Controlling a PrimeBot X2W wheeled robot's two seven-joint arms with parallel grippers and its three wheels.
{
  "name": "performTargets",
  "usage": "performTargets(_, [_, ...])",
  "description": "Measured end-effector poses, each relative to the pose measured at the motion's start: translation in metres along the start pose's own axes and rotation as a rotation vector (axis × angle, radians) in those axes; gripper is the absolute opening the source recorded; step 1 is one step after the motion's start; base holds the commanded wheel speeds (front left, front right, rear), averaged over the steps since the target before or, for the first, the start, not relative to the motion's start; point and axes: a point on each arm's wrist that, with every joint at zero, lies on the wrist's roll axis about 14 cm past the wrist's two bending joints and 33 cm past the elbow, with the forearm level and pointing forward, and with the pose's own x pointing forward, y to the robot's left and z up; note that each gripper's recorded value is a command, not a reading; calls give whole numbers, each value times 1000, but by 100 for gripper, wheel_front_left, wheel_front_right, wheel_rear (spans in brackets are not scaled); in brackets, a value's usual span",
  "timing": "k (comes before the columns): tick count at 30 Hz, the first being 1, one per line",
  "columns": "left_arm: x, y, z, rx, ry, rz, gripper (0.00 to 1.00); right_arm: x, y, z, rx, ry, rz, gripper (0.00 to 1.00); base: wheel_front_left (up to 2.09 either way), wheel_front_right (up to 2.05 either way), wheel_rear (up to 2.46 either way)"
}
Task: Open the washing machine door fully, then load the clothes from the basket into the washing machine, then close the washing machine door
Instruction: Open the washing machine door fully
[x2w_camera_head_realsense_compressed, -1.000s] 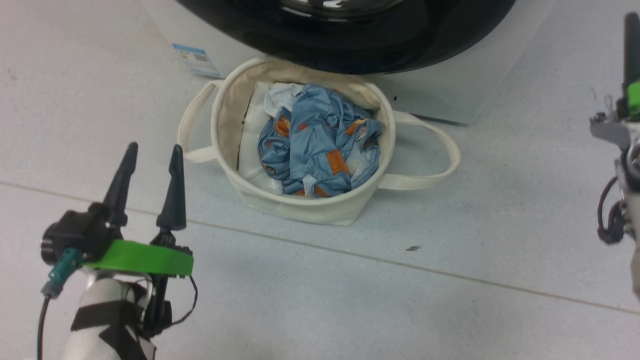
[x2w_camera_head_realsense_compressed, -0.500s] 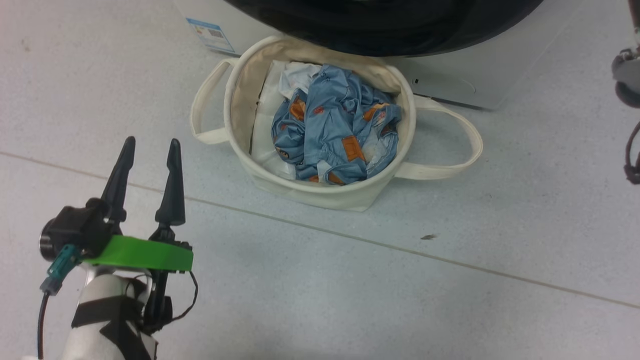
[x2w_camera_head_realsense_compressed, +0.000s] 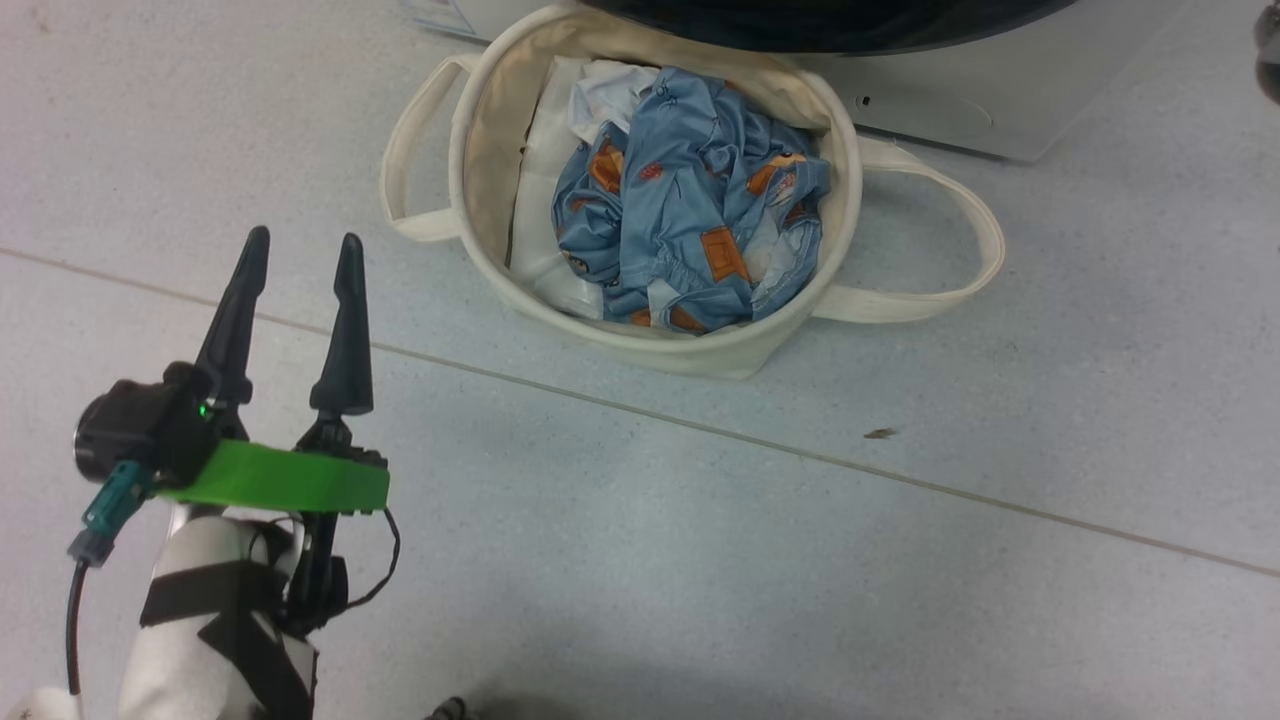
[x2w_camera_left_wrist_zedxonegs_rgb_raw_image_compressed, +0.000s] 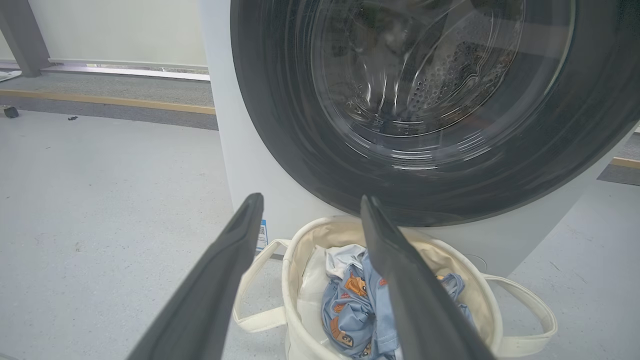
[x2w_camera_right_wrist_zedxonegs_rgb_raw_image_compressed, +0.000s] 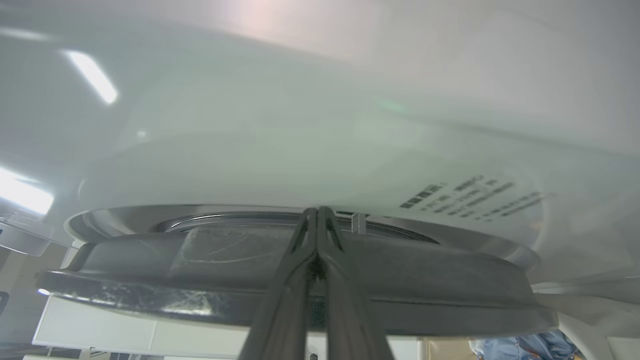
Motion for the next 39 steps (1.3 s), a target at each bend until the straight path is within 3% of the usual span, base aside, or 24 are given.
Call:
performTargets(14, [1, 3, 7, -14, -18, 16, 100, -5, 1, -24, -11, 144, -34, 0, 0, 0, 0])
performTargets(25, [0, 2, 13, -16, -27, 7, 100, -32, 10, -46, 16, 280, -36, 0, 0, 0, 0])
performTargets(34, [-1, 3, 12, -8, -25, 8, 100, -18, 36, -34, 16, 139, 42, 0, 0, 0, 0])
performTargets(39, [-3, 7, 11, -5, -22, 12, 100, -6, 35, -36, -12, 132, 33, 0, 0, 0, 0])
